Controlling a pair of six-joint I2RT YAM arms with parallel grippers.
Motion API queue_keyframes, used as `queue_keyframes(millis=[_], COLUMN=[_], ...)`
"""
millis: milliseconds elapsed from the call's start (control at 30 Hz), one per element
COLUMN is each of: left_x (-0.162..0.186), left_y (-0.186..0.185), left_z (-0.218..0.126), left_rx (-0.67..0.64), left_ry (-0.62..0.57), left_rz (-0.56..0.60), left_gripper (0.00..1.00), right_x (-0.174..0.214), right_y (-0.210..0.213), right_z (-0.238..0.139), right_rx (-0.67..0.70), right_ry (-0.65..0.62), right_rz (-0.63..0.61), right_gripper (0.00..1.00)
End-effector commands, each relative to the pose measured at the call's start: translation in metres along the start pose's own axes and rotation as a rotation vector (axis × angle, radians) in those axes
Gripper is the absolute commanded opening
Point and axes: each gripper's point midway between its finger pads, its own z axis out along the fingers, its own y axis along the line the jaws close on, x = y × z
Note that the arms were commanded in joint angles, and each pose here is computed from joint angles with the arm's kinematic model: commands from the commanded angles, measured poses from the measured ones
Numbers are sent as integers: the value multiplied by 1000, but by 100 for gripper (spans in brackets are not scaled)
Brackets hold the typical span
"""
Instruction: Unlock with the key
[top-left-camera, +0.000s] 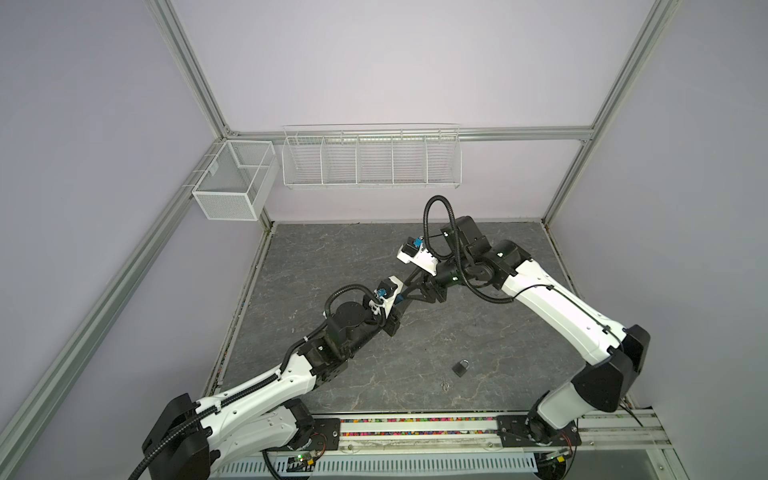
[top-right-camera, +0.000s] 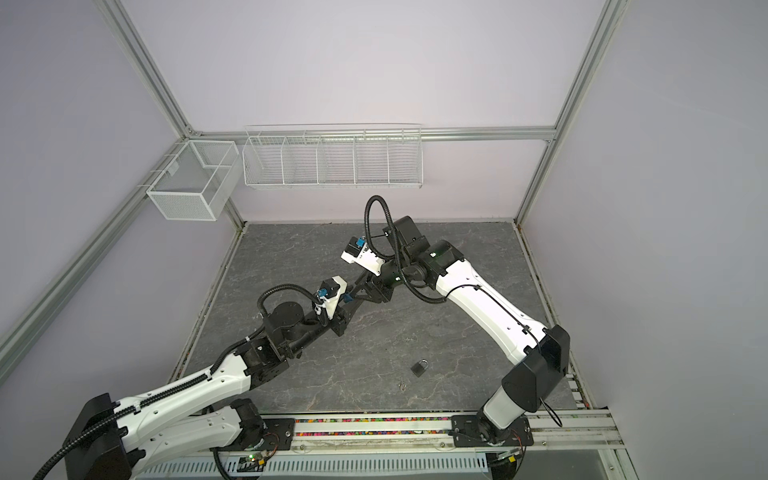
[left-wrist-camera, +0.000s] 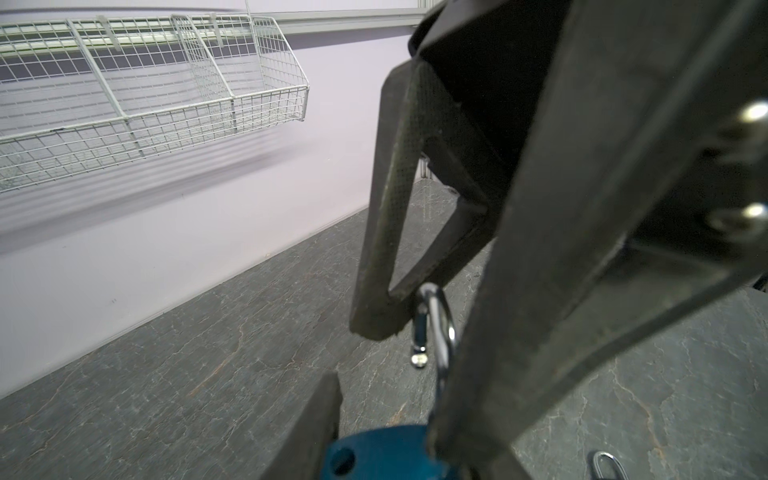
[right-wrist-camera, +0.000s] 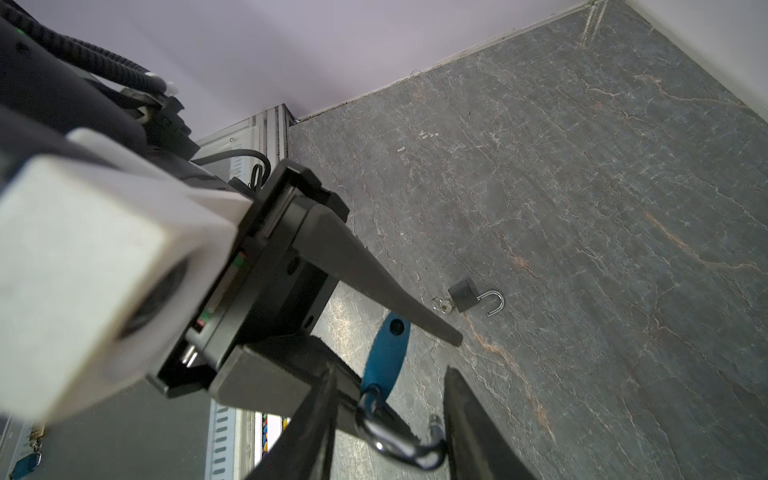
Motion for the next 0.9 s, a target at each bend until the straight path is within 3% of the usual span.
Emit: queue_keyframes(millis=[0,300,367,633,833,867], left_x=[-20,-23,-25,-19,-8,-6], left_y=[6,10,11,35,44,44], left_z=[-2,3,3,8,15,16], left_rx=[-18,-40,-45,-185,-251,-255], left_ry=[-56,-63,-60,-30,-7,0], left_rz=[-13,-53,-73,-155,-198,-207], left_gripper=[0,0,0,0,0,0], right_x=[3,7,7,3,-1,2], right_y=[8,6,3,-23,-39,-43], right_z=[-1,2,2,0,-1,-3], right_rx=[-37,-36,-12,139,223,245], right_ry=[0,14,13,-20,-59,-58], right_rz=[-2,19,27,128,277,290], right_gripper=[39,27,26,7,7,12])
